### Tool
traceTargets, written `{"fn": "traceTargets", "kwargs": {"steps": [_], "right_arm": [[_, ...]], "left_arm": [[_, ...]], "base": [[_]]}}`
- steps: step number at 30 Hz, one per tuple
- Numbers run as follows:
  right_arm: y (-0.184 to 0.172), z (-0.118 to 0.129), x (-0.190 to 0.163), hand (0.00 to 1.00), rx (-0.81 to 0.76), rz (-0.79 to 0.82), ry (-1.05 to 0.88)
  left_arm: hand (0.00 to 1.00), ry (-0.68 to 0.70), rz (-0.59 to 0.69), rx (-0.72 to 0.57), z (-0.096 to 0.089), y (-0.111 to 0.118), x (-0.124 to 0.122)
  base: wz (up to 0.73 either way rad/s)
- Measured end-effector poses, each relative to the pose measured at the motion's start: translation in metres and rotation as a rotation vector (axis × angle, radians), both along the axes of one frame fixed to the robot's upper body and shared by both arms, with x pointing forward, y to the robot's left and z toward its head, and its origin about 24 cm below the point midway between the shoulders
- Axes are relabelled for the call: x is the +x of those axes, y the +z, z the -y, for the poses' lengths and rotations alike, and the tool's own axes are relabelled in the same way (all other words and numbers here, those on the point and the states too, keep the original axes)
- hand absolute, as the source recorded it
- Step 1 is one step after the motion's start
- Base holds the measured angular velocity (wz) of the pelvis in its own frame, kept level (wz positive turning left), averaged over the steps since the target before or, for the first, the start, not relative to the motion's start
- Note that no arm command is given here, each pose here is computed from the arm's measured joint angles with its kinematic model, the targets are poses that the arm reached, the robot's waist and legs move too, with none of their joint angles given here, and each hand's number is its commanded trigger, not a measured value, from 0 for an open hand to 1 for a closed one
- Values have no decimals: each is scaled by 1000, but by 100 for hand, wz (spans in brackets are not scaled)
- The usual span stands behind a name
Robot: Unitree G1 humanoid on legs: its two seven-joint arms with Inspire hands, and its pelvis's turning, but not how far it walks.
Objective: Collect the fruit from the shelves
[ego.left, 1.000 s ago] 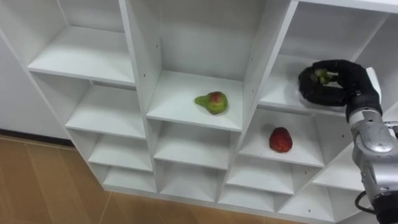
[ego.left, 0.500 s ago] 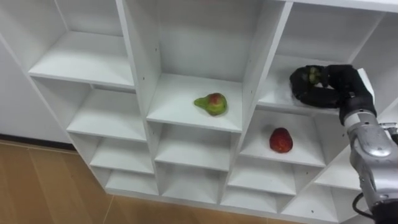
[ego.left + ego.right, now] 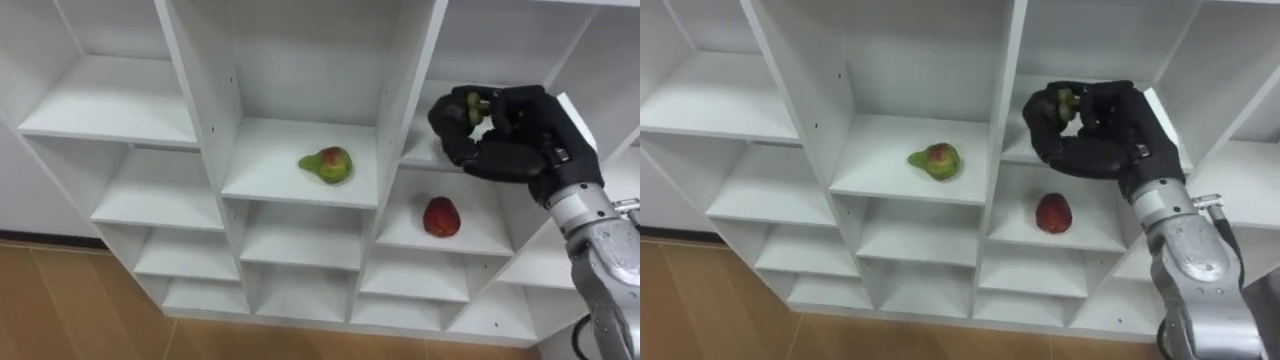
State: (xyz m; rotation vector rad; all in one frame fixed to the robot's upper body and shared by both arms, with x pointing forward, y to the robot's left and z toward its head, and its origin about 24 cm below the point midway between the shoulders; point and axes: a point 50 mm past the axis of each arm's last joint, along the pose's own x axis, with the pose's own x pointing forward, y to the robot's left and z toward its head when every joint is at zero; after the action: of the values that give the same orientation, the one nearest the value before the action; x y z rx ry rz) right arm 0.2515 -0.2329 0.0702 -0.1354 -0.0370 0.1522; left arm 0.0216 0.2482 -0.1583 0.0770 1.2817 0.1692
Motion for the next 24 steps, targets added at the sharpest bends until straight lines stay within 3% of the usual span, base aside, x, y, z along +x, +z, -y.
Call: {"fn": "traceTargets", "kwargs": {"steps": [11,15,24], "right_arm": [[-32,-21,-37,100,118,-133,183],[-41,-40,-43,100,137,-177,310],[-52,-55,-51,100,192,-233,415]], "left_arm": [[100,-58,13,45,-13,4,3],[100,-98,23,42,-11,4,11],[100,-157,71,24,-3,5,32]], "base": [[-15],[-8],[4]]}}
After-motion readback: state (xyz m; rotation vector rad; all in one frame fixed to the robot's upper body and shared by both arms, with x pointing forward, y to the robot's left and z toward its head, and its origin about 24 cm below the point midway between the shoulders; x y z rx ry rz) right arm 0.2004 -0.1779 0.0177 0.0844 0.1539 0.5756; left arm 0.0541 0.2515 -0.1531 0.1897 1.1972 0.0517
